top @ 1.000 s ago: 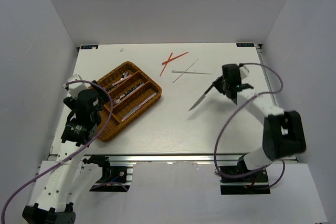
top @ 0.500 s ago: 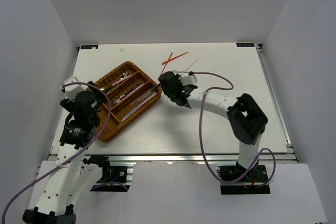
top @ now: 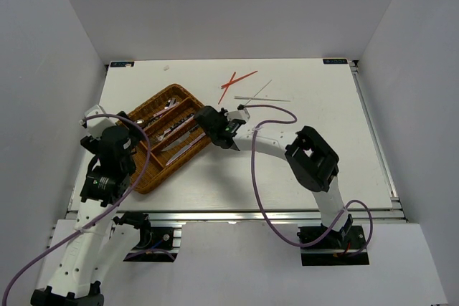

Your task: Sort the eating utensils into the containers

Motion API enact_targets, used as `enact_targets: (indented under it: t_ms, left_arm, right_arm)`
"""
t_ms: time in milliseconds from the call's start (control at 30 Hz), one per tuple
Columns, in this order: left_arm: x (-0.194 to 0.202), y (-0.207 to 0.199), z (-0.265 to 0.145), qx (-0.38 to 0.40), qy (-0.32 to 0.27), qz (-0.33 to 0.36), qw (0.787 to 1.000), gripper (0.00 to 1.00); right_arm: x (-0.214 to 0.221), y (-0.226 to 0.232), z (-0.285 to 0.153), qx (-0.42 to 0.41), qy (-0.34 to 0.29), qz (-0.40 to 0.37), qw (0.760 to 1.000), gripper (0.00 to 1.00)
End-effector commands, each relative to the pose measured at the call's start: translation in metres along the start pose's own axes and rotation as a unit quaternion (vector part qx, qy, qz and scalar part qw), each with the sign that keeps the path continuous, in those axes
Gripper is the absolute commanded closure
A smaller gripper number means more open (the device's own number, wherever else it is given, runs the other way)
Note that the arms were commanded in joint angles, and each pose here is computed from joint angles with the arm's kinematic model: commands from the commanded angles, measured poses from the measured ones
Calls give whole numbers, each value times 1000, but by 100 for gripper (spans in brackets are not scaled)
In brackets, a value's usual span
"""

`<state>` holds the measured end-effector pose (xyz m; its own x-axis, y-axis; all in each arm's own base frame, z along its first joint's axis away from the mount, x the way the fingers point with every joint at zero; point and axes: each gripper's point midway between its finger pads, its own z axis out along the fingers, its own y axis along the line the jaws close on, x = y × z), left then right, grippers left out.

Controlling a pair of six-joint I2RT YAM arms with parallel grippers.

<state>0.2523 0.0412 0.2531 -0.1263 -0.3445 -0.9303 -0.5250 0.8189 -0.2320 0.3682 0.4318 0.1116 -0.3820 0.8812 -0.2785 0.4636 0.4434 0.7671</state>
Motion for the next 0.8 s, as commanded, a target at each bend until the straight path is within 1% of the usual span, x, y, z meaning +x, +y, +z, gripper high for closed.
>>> enact_targets:
  t_ms: [0,33,67,133,167,233,267,367,400,433,467,500,567,600,633,667,700,733,767]
  left_arm:
    - [-7,1,-2,1,-10,-8,1000,2]
    - [-7,0,-2,2,-10,-7,1000,2]
    - [-6,1,-1,1,-8,-6,1000,2]
    - [-6,0,-2,2,-7,-5,1000,2]
    - [-6,0,-1,2,-6,-5,1000,2]
    - [-5,0,-1,1,-5,-3,1000,2]
    - [-5,0,-1,2,-6,-4,1000,2]
    - [-5,1,-1,0,-6,-4,1000,2]
    - [-5,1,-1,1,-5,-4,1000,2]
    - [-5,0,-1,1,-5,-4,1000,2]
    - [-4,0,-1,1,-4,-3,1000,2]
    - [-3,0,0,1,-3,1,1000,2]
    - [-1,-5,1,14,2,8,1000,2]
    - [-1,-8,1,22,4,12,1000,2]
    - [4,-12,4,27,12,20,999,2]
    - [11,-24,4,58,28,27,998,2]
    - [13,-34,6,82,33,35,995,2]
    - [23,-44,11,98,53,48,993,2]
    - [33,-62,9,143,79,56,985,2]
  right_arm:
    - [-7,11,-5,-18,-19,6,1000,90]
    - [-6,10,-7,-17,-17,5,1000,82]
    - [-7,8,-7,-16,-18,4,1000,71]
    - [-7,13,-10,-22,-14,5,1000,62]
    - [-7,15,-10,-25,-11,3,1000,56]
    - [-7,27,-15,-37,-8,2,999,51]
    - [-7,32,-18,-42,-6,0,999,41]
    - [-14,48,-28,-59,-7,3,998,34]
    - [-17,46,-30,-61,-12,-6,998,34]
    - [-27,60,-42,-81,-16,1,997,34]
    - [-34,64,-47,-92,-21,-6,996,32]
    - [-50,65,-57,-104,-31,-42,993,32]
    - [-68,80,-68,-141,-37,-69,987,28]
    - [-77,88,-83,-161,-19,-89,983,28]
    - [-96,71,-75,-148,-26,-150,977,27]
    - [-107,67,-76,-151,-25,-180,972,25]
    - [-105,61,-80,-163,13,-218,962,24]
    - [-133,49,-79,-155,14,-240,958,24]
    - [-144,20,-76,-121,32,-300,946,22]
